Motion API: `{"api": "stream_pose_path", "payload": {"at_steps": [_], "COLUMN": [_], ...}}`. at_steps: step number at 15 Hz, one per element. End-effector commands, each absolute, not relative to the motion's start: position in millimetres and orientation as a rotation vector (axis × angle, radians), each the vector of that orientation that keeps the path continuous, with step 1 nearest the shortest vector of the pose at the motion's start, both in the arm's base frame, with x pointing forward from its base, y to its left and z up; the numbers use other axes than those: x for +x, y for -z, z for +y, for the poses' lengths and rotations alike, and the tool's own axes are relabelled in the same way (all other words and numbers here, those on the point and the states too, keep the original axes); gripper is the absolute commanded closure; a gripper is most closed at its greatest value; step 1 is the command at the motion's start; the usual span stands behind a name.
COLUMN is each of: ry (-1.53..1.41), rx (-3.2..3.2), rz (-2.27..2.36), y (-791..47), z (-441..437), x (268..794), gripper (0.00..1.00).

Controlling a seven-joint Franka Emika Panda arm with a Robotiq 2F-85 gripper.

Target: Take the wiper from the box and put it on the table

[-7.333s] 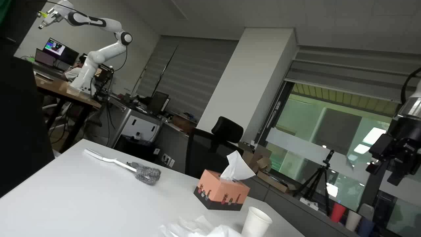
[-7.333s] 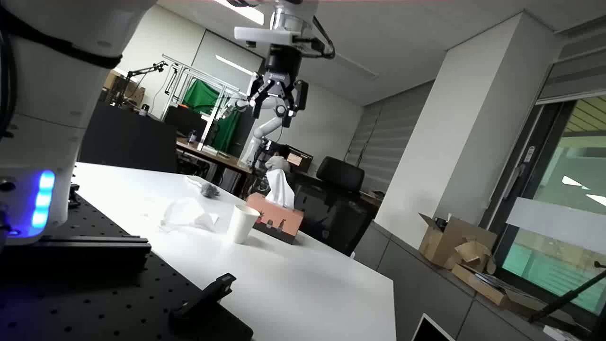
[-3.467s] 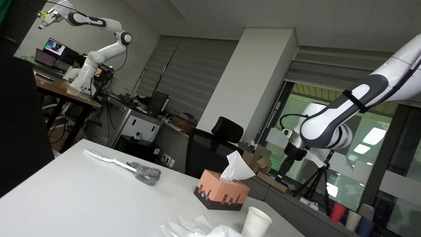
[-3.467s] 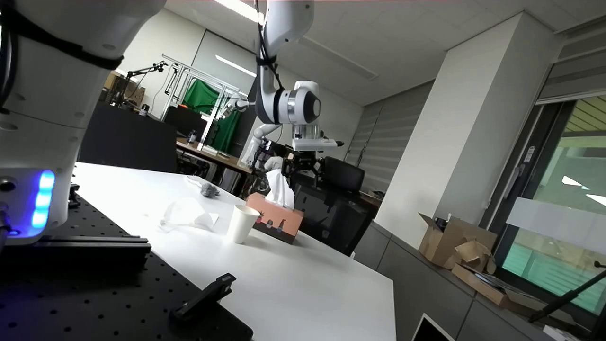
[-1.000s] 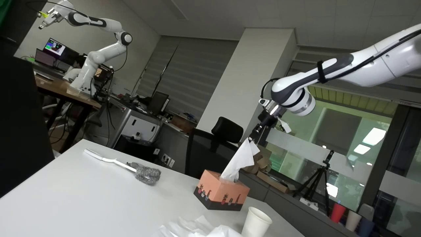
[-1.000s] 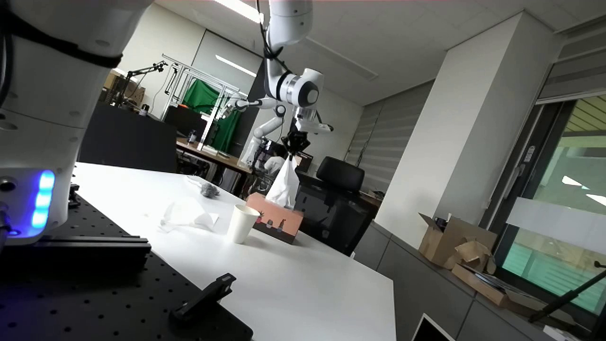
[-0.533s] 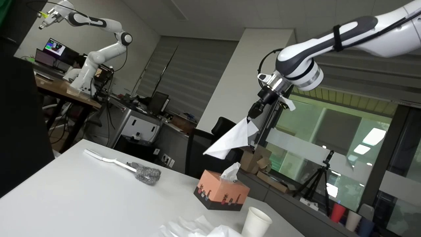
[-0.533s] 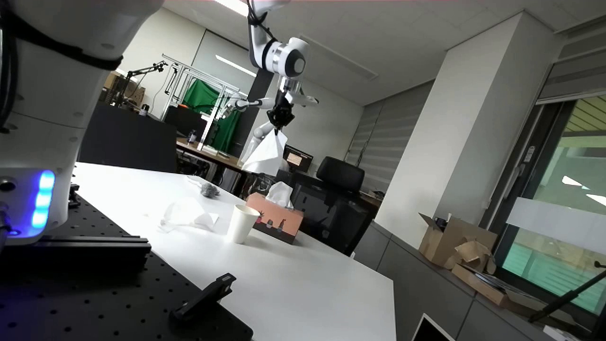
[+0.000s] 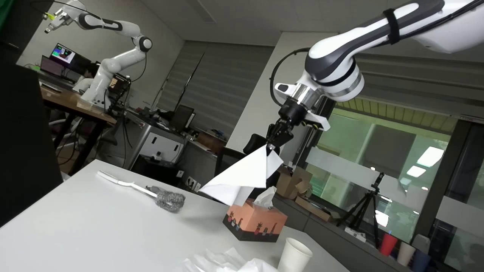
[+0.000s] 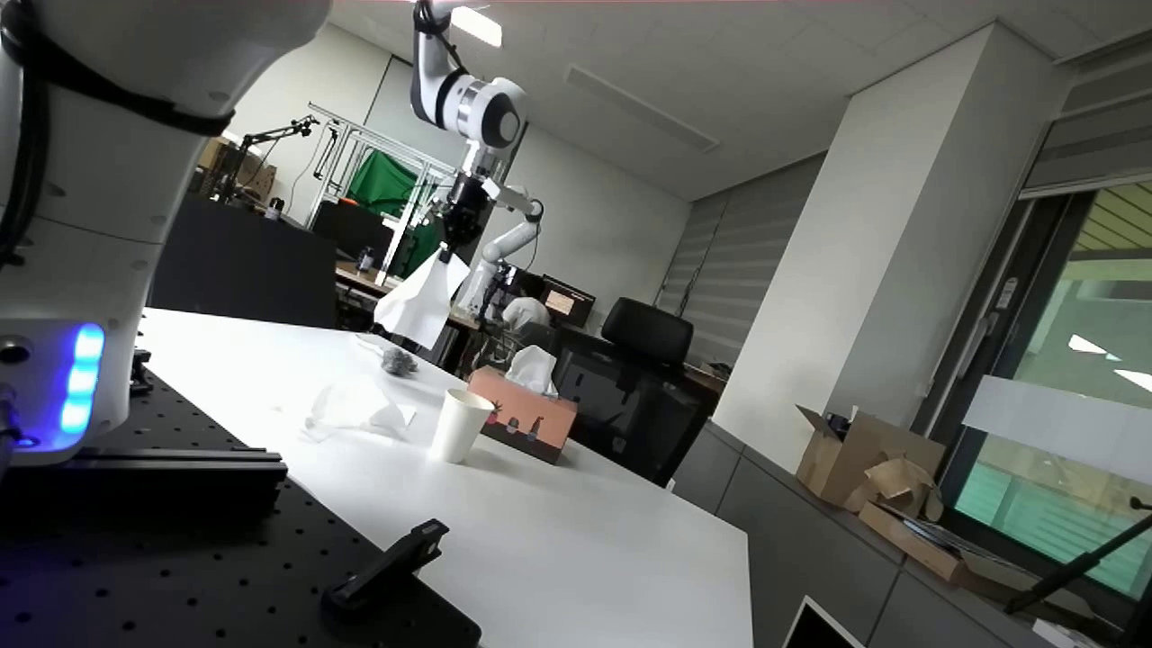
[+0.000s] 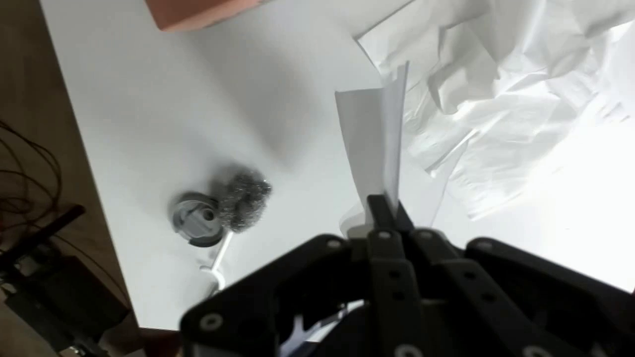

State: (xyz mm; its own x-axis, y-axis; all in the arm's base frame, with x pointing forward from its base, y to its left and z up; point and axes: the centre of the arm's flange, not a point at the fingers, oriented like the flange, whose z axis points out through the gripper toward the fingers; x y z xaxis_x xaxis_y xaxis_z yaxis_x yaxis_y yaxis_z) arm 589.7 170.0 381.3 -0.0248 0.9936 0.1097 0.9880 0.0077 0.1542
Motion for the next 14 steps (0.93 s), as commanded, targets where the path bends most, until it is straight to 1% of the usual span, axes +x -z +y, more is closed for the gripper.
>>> {"api": "stream_pose_path", "payload": {"at_steps": [1,6,8,14], "ry": [-0.289,-0.485,-0.489,-0.409], "rx": [2.172,2.339,2.361,2.376], "rz": [2.267,2.082,2.039,1.968], "y": [-331.3,-253.4,-232.9,-231.1], "z": [175.4,164.8,155.3,108.2], "x": [570.3,543.9,533.6,516.5], "gripper": [1.0,1.0,1.0,1.0]}}
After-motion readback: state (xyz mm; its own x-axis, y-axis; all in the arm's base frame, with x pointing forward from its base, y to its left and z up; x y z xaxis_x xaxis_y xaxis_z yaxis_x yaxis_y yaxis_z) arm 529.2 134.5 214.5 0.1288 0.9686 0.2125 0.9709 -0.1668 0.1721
